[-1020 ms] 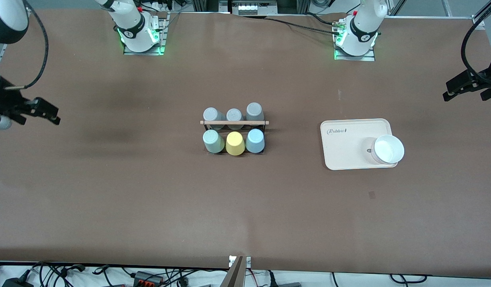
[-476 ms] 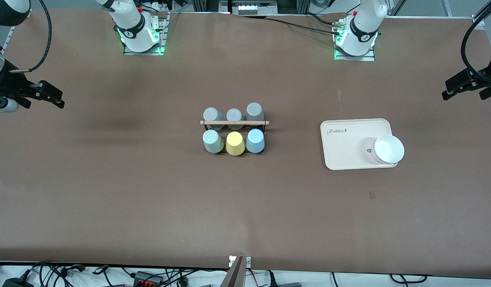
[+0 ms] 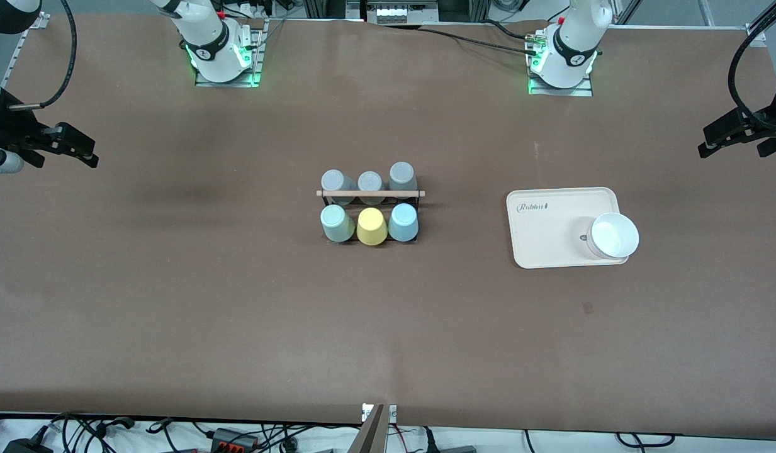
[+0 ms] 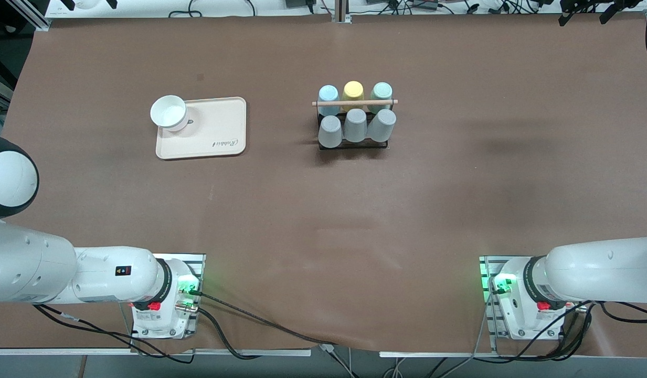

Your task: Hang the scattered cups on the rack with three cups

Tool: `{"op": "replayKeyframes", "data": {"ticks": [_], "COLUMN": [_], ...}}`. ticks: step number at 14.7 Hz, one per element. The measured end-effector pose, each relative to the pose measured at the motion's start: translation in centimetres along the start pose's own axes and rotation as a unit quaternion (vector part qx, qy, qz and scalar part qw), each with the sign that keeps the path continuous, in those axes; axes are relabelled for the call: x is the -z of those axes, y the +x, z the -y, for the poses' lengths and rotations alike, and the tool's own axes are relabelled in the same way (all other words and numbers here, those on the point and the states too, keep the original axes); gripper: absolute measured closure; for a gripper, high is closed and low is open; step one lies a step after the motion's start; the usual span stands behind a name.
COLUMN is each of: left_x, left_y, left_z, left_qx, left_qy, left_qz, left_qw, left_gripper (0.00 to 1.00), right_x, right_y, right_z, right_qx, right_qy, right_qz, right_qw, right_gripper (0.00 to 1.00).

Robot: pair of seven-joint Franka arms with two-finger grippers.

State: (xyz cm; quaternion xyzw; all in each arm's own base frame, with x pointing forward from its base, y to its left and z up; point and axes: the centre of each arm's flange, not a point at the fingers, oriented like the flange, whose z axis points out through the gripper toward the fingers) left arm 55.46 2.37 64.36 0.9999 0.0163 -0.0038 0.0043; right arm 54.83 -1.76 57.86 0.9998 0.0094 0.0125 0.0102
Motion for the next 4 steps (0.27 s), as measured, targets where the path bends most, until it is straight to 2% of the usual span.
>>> {"op": "replayKeyframes", "data": {"ticks": [4], "left_x": [0.0], "left_y": [0.0], "left_z": [0.0], "left_qx": [0.0], "left_qy": [0.0], "left_qz": [0.0], "left_qw": [1.0], "left_gripper": [0.0], "right_x": [-0.01], "right_y": [-0.04], "right_z": [0.03], "right_qx": [0.0], "right_qy": [0.0], "right_qz": [0.002], "right_qw": [1.0], "right_gripper": [0.0]}}
